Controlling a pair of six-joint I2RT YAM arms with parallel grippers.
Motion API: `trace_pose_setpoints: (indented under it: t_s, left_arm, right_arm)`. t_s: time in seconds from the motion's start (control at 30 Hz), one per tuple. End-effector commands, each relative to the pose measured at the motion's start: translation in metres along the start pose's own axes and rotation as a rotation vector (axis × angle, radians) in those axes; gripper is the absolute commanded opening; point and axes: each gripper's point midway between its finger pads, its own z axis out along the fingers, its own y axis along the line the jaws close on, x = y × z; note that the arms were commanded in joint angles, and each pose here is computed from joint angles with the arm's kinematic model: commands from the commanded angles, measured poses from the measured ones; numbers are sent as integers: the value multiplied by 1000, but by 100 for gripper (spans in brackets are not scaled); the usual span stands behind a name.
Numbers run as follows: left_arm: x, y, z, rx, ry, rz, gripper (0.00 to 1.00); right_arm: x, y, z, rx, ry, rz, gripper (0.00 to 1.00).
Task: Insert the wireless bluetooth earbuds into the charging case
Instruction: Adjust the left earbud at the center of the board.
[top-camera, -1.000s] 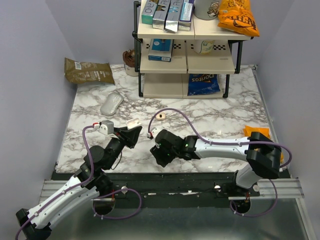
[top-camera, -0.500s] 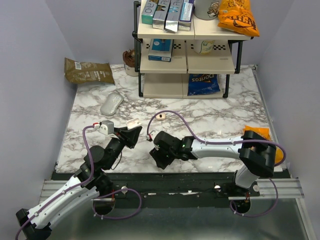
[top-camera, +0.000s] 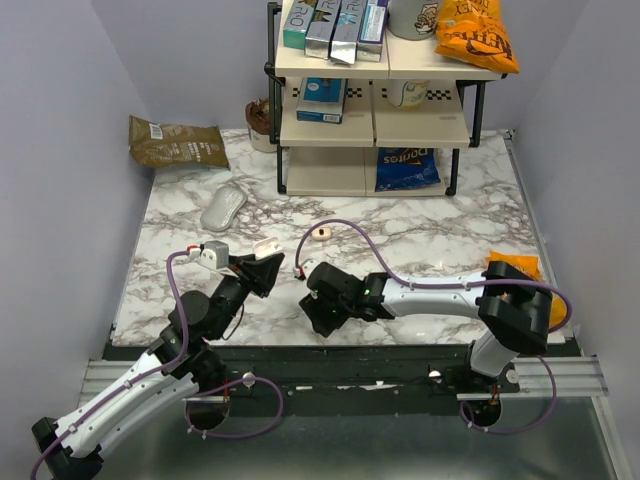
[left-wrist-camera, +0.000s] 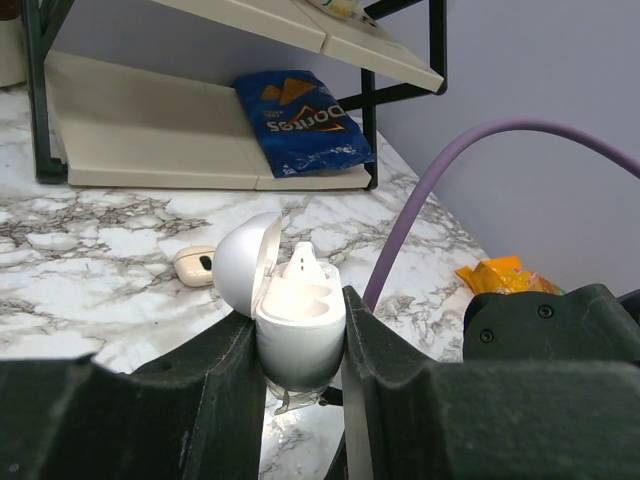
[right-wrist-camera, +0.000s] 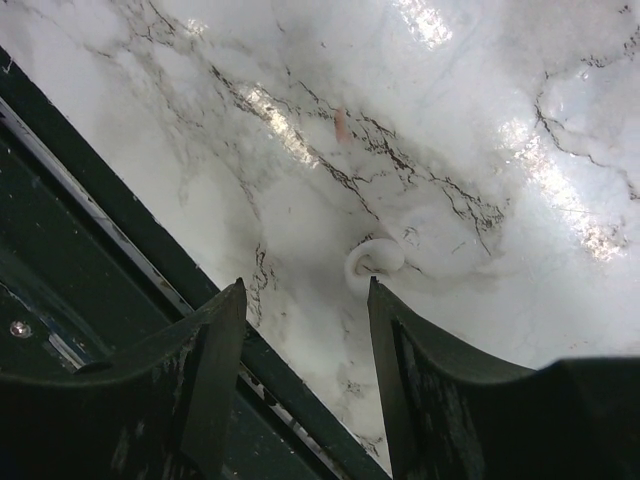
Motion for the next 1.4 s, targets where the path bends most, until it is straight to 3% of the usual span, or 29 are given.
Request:
trace_pose_setpoints:
  t_s: [0.0,0.53,0.73,1.17,1.27,1.33,1.37]
  left_arm:
    - [0,3,0,-14,-9,-6,0]
    - [-1,2,0,-14,-9,-6,0]
    - [-1,2,0,-14,-9,-4,0]
    - [-1,2,0,-13,-8,-4,0]
    - [-1,2,0,-12,-10,-3,0]
    - [-2,2,-1,-12,-11,-5,0]
    - [-2,2,-1,-12,-13,-6,0]
  right_arm:
    - [18,-16,9,78,53,9,60]
    - [22,-27,9,137,64,20,57]
    - [19,-31,9,155,56,25,51]
    - [15,-40,7,196,42,40,14]
    - [14,-41,4,204,36,38,10]
    - [13,-39,3,192,35,28,12]
    - [11,-37,2,180,31,22,28]
